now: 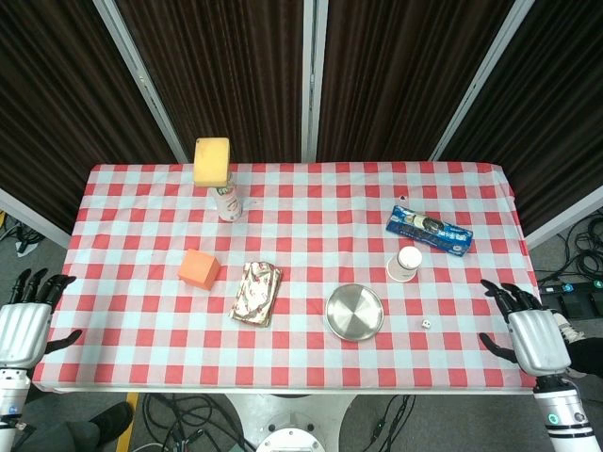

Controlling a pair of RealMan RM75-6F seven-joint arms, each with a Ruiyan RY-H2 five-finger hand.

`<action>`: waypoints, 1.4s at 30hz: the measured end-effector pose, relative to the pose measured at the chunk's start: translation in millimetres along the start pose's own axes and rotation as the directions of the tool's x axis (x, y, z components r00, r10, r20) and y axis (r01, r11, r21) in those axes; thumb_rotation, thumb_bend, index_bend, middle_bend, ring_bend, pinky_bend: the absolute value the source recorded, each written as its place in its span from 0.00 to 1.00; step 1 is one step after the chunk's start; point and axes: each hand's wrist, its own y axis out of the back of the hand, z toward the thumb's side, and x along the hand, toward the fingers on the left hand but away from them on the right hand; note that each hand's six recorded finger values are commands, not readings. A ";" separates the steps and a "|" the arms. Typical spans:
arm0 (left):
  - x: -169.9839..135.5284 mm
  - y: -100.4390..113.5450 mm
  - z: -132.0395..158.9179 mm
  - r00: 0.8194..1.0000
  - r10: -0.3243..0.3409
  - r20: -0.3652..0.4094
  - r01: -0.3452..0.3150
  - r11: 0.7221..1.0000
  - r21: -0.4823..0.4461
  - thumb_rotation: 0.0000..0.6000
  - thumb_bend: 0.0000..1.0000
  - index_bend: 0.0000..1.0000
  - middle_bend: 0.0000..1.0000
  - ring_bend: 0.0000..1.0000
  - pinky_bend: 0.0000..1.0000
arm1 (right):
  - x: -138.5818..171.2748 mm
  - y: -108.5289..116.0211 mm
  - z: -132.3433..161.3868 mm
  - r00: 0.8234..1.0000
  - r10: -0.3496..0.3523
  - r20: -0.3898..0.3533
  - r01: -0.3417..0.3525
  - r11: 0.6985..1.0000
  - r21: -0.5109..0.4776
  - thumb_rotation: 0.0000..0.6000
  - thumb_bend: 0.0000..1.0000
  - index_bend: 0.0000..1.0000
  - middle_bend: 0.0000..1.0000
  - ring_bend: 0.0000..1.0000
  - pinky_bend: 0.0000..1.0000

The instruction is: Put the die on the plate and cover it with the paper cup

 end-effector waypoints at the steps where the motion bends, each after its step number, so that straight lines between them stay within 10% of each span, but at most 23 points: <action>1: -0.2 -0.2 0.3 1.000 -0.001 0.002 0.001 1.000 -0.001 1.00 0.00 0.18 0.18 0.07 0.00 | -2.4 -3.4 3.1 1.000 0.016 -0.014 -0.016 1.000 0.004 1.00 0.15 0.30 0.38 0.25 0.33; 15: -6.2 -3.9 -5.5 1.000 -0.008 -0.015 0.007 1.000 -0.022 1.00 0.00 0.18 0.18 0.07 0.00 | -51.3 -81.5 29.7 0.962 0.242 -0.127 -0.219 0.960 0.174 1.00 0.22 0.46 0.38 0.26 0.37; 42: -8.2 -8.5 -7.4 0.999 -0.037 -0.009 0.037 0.997 -0.062 1.00 0.00 0.18 0.18 0.07 0.00 | -74.3 -129.5 27.4 0.943 0.306 -0.130 -0.264 0.927 0.268 1.00 0.30 0.57 0.39 0.26 0.37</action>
